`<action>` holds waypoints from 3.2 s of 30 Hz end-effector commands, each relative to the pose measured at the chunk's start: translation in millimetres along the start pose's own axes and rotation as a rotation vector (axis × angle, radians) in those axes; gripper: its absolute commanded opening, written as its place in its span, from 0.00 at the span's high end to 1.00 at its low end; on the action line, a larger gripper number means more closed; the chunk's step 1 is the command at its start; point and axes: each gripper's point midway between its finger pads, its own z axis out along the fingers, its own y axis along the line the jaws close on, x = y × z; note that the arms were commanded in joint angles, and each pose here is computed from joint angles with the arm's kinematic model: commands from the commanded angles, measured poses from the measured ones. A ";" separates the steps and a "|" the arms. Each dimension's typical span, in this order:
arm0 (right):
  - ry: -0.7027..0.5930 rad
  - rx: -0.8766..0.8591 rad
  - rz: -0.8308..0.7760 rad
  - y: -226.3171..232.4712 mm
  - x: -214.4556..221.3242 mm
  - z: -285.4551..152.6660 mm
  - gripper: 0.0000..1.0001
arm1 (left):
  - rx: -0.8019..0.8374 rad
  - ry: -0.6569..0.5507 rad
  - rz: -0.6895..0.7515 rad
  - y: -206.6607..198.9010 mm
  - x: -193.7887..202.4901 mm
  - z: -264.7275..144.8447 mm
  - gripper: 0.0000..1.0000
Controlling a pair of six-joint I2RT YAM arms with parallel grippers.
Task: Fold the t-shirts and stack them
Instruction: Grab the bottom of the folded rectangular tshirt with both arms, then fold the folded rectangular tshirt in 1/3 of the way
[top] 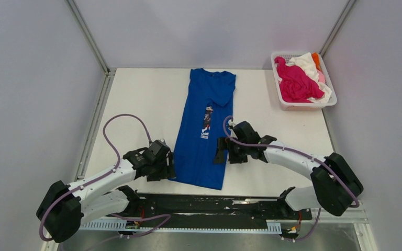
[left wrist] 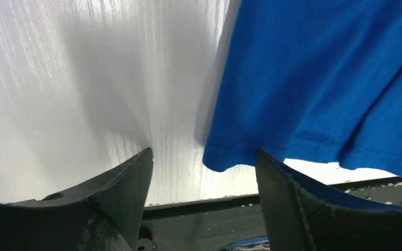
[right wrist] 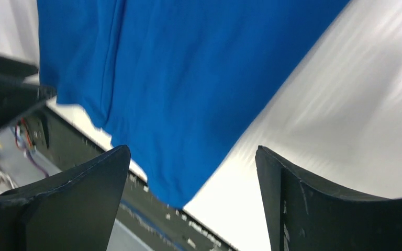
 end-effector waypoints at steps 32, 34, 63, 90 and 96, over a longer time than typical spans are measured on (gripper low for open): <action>0.272 0.107 -0.176 16.4 131.4 6.5 0.82 | 0.085 0.095 -0.039 -12.7 19.4 16.1 1.00; 0.240 0.099 -0.168 21.9 124.8 4.1 0.90 | 0.128 0.080 -0.039 -20.9 15.8 10.1 1.00; -0.262 0.166 -0.069 3.1 -119.3 -4.3 1.00 | 0.238 -0.338 -0.017 -109.2 -224.9 12.3 1.00; -0.327 0.128 0.083 -60.8 -220.5 30.5 0.92 | 0.235 -0.299 -0.072 -113.0 -320.4 79.8 0.91; -0.441 0.119 0.154 -79.4 -273.9 22.3 0.60 | 0.271 -0.331 -0.122 -117.1 -359.9 85.5 0.45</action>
